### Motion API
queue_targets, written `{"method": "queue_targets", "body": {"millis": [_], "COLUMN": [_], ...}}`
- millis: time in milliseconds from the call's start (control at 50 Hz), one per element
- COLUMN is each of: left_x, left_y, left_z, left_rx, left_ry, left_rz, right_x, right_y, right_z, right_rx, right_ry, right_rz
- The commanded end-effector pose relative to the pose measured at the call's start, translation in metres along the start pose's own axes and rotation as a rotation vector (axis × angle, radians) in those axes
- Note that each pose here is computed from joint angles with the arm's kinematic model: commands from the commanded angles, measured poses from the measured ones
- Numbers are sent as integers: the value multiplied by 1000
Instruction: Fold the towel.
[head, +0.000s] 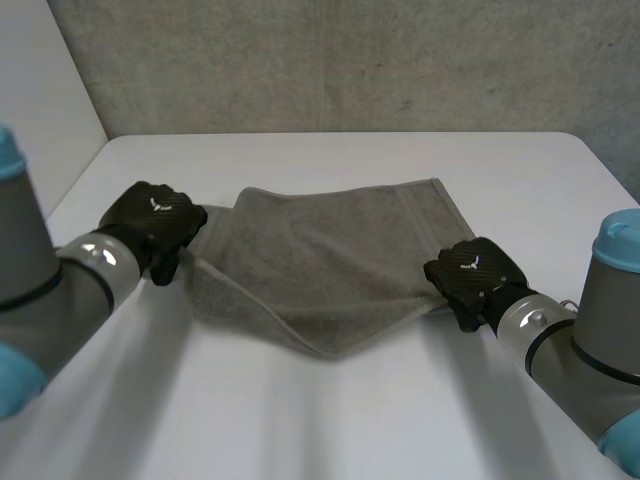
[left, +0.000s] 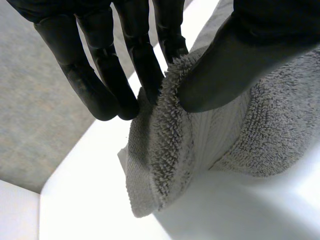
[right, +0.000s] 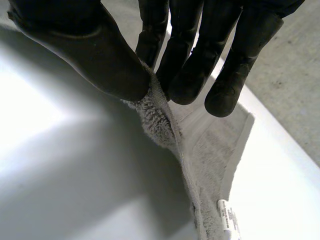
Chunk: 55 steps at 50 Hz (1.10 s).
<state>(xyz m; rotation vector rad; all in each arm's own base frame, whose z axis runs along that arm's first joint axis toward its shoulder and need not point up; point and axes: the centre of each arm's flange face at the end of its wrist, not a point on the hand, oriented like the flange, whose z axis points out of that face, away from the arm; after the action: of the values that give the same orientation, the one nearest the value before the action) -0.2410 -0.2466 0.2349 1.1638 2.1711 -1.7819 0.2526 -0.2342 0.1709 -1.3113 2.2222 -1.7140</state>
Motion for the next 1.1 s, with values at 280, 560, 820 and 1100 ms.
{"method": "queue_targets", "body": {"millis": [280,560,820,1100], "left_x": [-16,-23,-41,-45], "left_y": [39,47,71,81], "left_z": [1,9,41,47], "left_rx": [21,7,-53,-80], "left_ry": [-145,-165,-206,-217], "left_rz": [-61,-184,-218,-253], "right_x": [27,49,68,67], "right_y": [29,49,66,72], "right_z": [17,9,8,18], "right_rx": [-78,-116,-92,-88], "right_ry": [52,42,1,-2], "right_rz": [46,120,171,158]}}
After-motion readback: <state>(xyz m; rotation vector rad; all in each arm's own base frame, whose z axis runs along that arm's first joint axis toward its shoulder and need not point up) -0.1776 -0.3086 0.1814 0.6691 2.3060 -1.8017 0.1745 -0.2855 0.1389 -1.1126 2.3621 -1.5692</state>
